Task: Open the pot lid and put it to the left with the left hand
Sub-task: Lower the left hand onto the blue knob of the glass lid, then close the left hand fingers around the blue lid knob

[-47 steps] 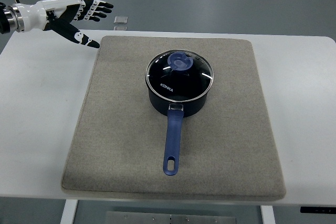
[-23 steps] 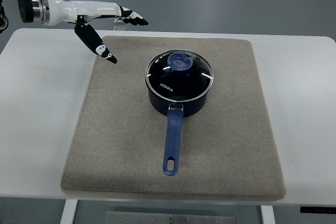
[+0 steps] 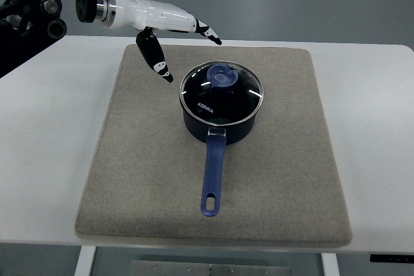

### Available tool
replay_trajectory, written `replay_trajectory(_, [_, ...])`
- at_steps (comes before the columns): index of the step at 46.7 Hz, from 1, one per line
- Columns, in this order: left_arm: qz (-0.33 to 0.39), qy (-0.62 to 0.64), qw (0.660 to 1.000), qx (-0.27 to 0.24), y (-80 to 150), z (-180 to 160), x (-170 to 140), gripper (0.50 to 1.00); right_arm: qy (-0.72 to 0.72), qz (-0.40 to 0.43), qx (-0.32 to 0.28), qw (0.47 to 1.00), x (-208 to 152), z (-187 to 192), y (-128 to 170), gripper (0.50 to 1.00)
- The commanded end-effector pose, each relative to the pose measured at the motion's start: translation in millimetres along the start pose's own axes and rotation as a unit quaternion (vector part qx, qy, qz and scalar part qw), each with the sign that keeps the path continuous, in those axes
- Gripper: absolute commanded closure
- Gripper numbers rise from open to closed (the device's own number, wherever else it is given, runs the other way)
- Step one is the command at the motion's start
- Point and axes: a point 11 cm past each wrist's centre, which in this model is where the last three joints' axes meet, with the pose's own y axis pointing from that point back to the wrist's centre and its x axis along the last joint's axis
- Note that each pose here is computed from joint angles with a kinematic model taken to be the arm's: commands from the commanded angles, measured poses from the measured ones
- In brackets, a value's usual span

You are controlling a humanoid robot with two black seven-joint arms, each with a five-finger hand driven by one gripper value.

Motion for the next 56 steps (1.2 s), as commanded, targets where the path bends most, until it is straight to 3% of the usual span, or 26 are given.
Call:
replay_trajectory(1, [-0.006,-0.011,1.000,-0.009,-14,10,-2,0.540,0.000,0.000,0.000,1.000,0,0,0,0.585])
replay_trajectory(30, [-0.006,-0.034,0.999,-0.004,-60,19,-16,0.534,0.000,0.000,0.000,1.000,0,0,0,0.585])
replay_trajectory(49, [-0.011,-0.032,0.999,-0.010,-69,25,-18,0.540,0.000,0.000,0.000,1.000,0,0,0,0.585])
replay_trajectory(56, [-0.010,-0.034,0.999,-0.009,-68,25,-18,0.566,0.000,0.000,0.000,1.000,0,0,0,0.585])
